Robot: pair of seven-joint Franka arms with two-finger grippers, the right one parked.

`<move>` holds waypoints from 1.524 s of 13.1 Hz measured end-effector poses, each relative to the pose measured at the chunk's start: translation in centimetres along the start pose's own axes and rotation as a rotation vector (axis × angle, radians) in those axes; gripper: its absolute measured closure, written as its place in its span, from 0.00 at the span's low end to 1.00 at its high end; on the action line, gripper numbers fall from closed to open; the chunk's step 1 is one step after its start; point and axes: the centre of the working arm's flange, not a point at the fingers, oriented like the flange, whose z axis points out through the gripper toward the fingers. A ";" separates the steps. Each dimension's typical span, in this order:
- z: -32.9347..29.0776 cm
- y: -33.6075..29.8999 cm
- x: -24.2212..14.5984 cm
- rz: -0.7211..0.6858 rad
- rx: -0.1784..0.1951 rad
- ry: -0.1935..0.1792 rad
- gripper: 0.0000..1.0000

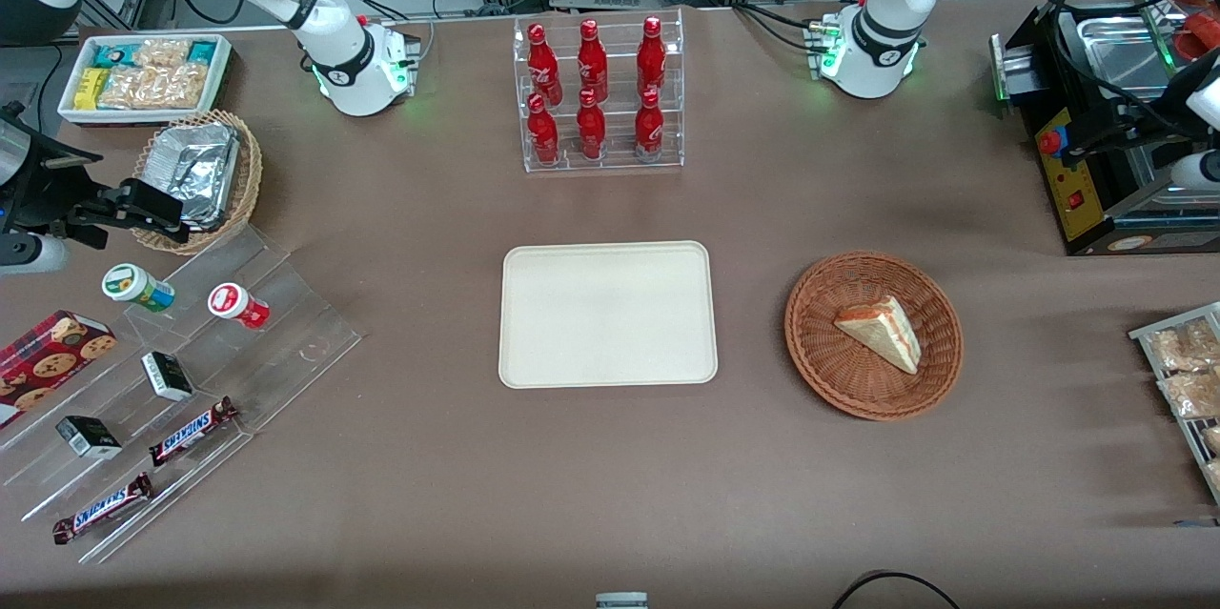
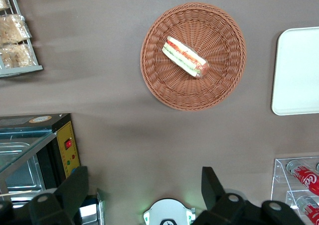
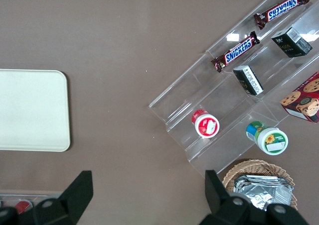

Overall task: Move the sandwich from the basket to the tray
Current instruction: 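Move the left gripper toward the wicker basket with the sandwich, then lower the open left gripper over the wrapped sandwich and close it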

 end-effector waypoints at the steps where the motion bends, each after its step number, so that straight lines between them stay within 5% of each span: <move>1: 0.1 0.0 0.1 0.000 0.000 -0.003 0.00; 6: 3.8 0.2 2.8 -0.062 0.015 -0.067 0.00; 12: 13.4 0.7 10.1 -0.463 0.037 -0.109 0.00; 17: 21.7 4.1 13.5 -0.928 -0.009 -0.026 0.00; 20: 25.2 6.8 13.6 -1.013 -0.031 0.025 0.00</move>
